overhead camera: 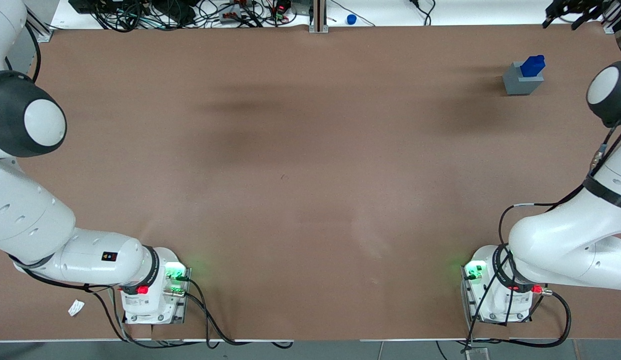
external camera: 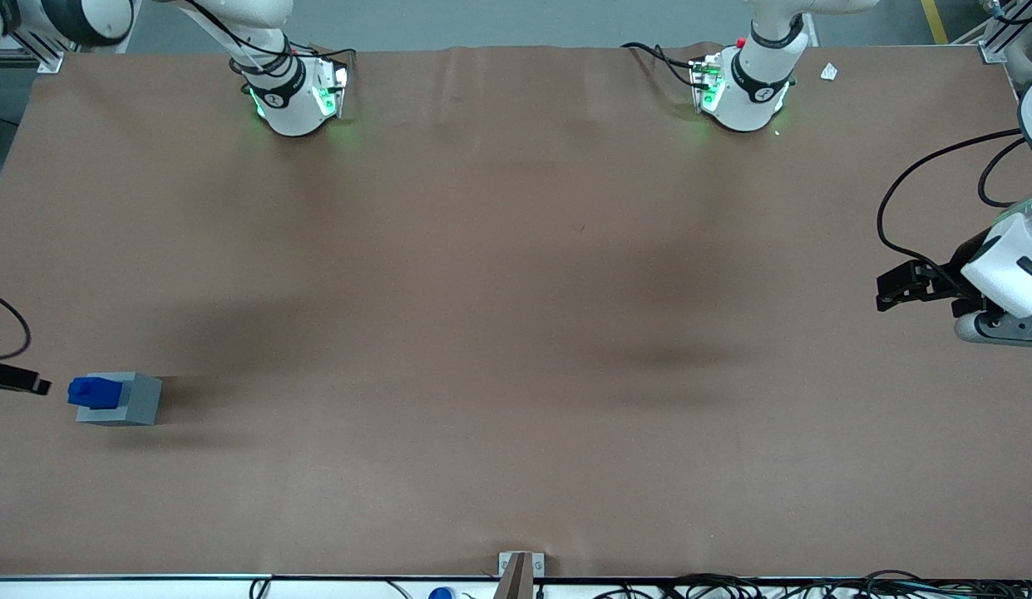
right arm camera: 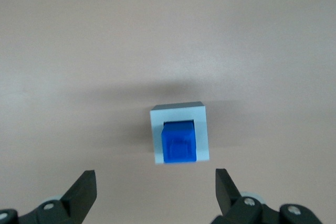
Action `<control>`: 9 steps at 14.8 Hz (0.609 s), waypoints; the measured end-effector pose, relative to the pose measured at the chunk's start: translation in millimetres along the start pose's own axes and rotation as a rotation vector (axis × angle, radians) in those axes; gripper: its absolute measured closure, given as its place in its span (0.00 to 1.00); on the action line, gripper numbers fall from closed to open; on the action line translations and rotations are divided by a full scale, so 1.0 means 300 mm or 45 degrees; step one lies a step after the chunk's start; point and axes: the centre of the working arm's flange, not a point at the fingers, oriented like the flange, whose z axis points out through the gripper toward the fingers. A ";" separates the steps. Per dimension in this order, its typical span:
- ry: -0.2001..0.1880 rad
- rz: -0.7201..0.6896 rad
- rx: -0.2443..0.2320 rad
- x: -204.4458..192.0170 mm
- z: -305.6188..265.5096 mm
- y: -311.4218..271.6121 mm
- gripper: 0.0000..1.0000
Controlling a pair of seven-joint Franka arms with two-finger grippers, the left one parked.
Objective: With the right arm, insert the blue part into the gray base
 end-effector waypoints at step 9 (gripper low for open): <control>-0.057 0.023 0.004 -0.265 -0.487 -0.506 0.00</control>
